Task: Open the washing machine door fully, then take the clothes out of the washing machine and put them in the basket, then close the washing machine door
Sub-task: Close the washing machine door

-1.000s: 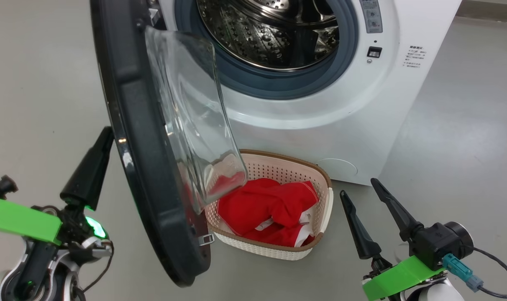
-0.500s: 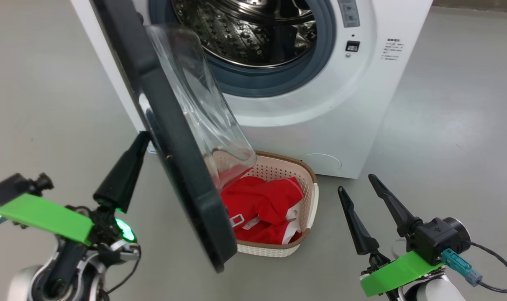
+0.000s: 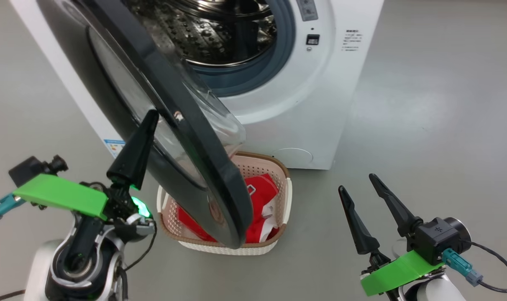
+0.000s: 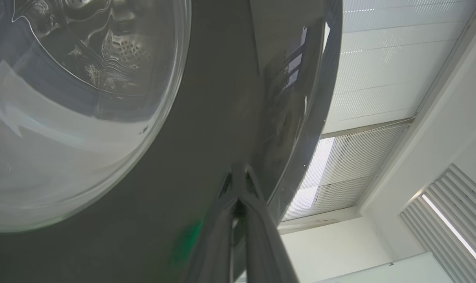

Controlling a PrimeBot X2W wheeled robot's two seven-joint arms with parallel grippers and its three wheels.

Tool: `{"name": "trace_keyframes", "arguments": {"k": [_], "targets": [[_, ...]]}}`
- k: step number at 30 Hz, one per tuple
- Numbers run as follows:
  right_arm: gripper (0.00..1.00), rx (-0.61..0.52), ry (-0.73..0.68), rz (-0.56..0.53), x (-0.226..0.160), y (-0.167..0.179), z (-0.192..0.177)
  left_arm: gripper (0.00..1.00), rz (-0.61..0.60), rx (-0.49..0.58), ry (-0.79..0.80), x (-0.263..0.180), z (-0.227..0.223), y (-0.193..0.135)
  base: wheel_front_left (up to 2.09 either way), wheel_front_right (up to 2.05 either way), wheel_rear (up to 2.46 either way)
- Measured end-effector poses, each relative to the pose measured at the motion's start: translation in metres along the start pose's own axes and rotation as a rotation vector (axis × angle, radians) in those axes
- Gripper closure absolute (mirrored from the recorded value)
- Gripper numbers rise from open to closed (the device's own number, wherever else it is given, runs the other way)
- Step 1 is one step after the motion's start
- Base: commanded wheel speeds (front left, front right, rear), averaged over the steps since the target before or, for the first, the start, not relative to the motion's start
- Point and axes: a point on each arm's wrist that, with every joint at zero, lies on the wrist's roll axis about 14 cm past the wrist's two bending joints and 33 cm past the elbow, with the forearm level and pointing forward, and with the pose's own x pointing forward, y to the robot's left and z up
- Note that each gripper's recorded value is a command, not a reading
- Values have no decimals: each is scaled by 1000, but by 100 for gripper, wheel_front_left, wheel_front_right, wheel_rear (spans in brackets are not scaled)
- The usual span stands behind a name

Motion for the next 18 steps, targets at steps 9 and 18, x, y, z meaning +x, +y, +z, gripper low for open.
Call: {"name": "trace_keyframes", "arguments": {"k": [9, 18], "targets": [[0, -12, -2, -75, -12, -23, 3, 100, -12, -22, 49, 29, -22, 7, 0, 0, 0], [0, -26, -10, -122, -13, -41, 6, 100, -37, -35, 83, 63, -39, 6, 0, 0, 0]]}}
